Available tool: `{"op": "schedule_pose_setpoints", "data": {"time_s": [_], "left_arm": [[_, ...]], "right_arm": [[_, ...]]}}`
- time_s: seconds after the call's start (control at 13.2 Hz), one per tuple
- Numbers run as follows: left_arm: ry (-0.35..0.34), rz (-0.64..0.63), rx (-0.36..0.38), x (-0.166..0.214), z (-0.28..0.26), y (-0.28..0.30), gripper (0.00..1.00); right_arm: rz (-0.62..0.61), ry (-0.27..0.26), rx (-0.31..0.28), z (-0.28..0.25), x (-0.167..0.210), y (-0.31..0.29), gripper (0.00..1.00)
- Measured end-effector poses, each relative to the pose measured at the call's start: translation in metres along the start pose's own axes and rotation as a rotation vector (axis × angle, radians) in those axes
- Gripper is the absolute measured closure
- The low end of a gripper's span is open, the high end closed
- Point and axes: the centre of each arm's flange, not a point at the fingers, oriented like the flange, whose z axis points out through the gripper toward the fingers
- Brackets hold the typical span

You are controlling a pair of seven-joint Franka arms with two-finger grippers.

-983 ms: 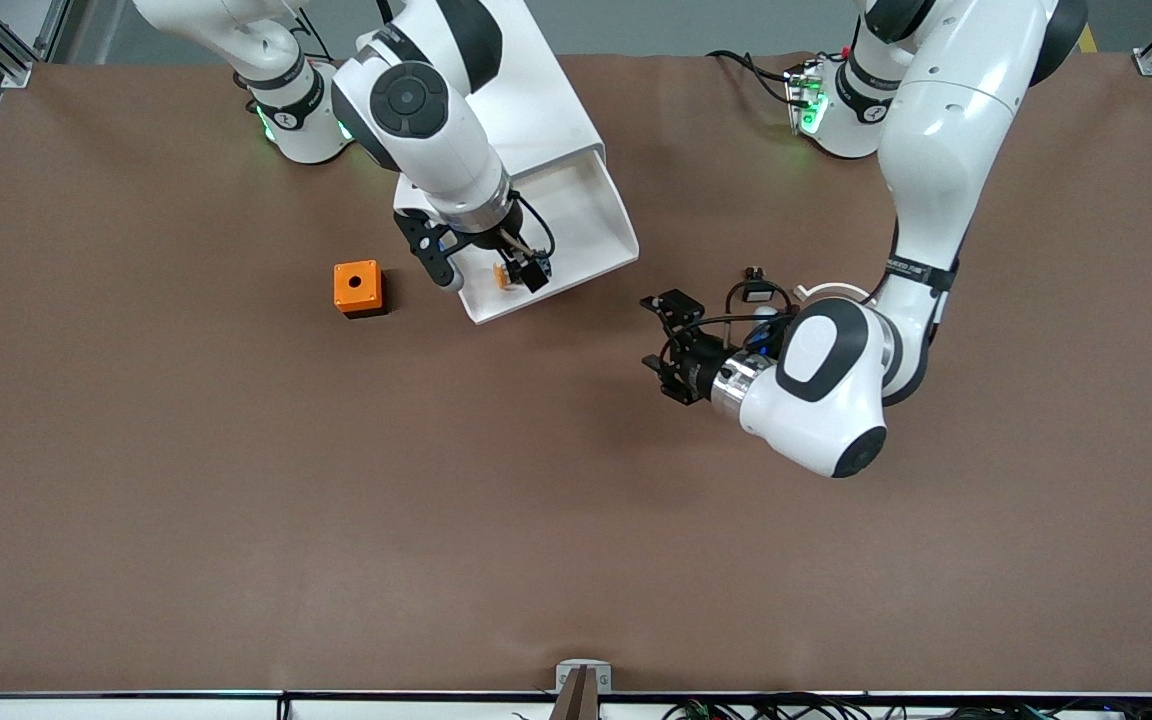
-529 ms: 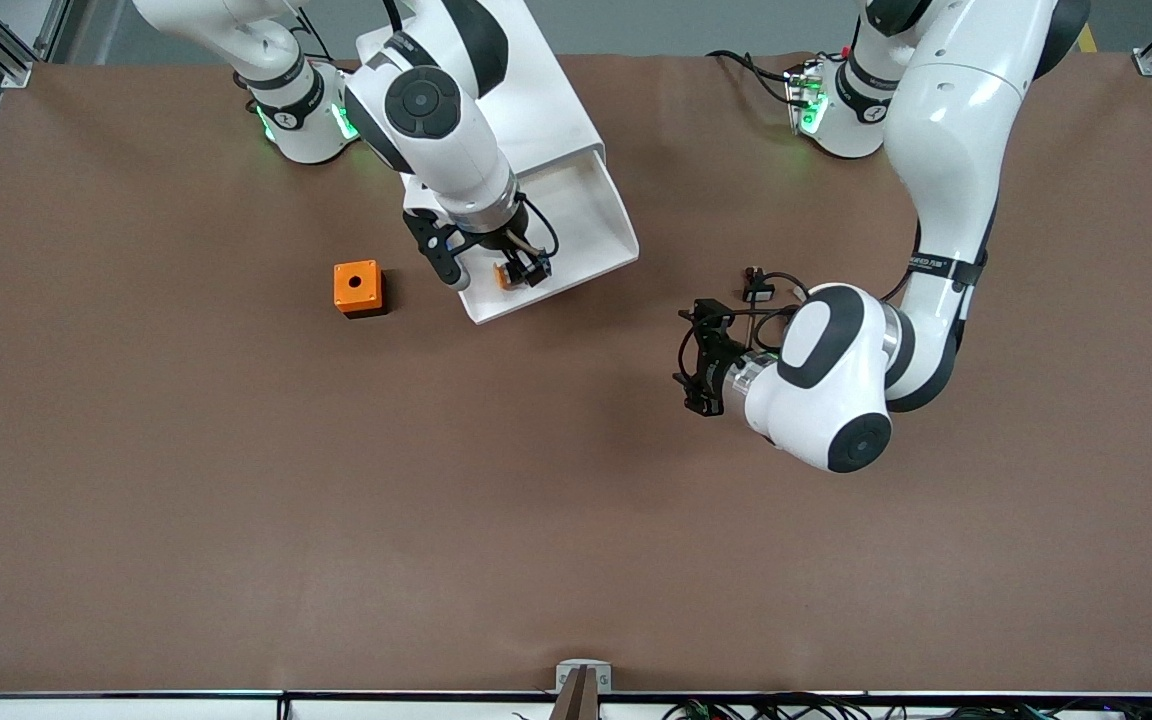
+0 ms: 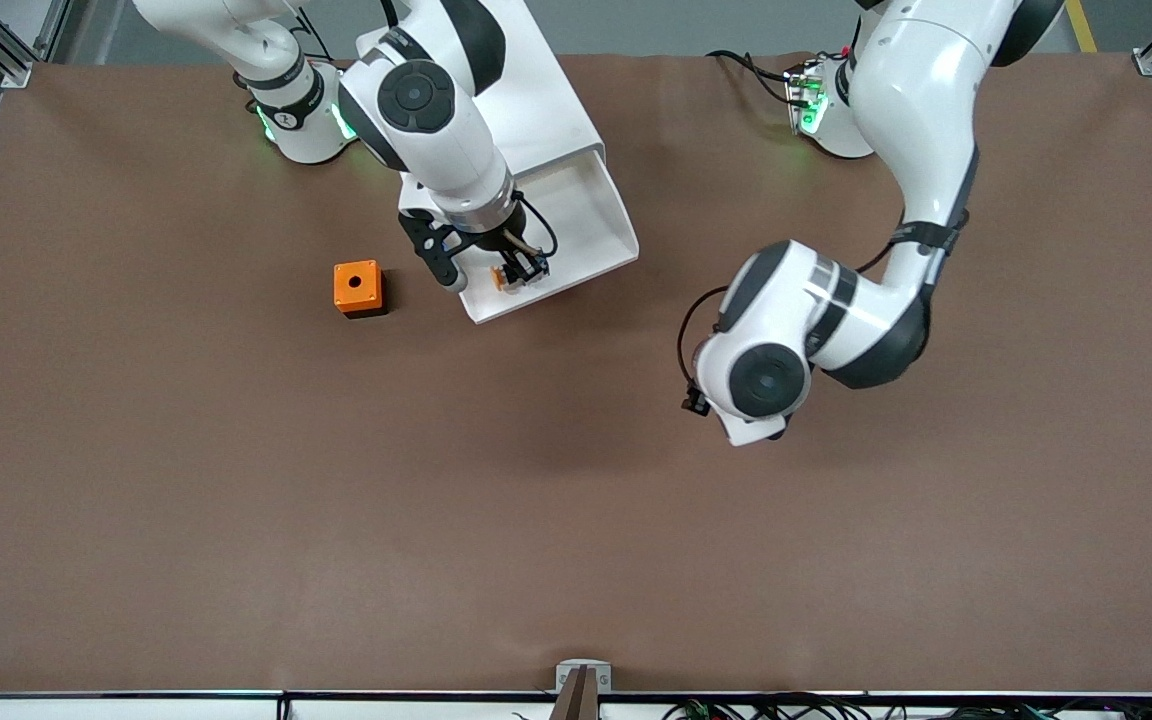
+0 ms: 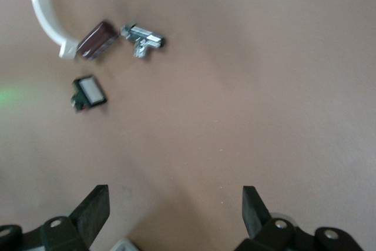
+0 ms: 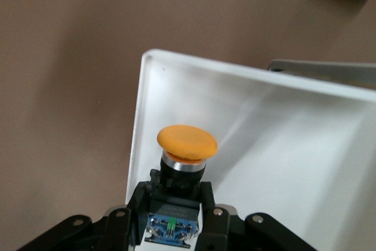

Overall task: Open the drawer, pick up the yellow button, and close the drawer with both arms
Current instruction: 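Grasp the orange push button with the right gripper while the left gripper withdraws, then carry the button out with the right gripper while the left gripper pushes the drawer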

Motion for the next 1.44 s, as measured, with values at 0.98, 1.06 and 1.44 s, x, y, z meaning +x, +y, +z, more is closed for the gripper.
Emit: {"op": "schedule_pose_setpoints", "data": {"time_s": [0.98,1.06,1.44], "left_arm": [[0.076,0.562,-0.124,-0.204,0.019,-0.010,0.00],[0.064,0.577,-0.123,-0.217,0.020,-0.014,0.00],[0.015,0.560,-0.096,-0.284,0.034,-0.043,0.00]], "right_arm": [[-0.656,0.023,-0.068,-0.091,0.315,0.034,0.61],[-0.702,0.028,-0.069,-0.083,0.342,0.040,0.61],[-0.875,0.048,-0.089,0.002,0.461,0.067,0.61]]}}
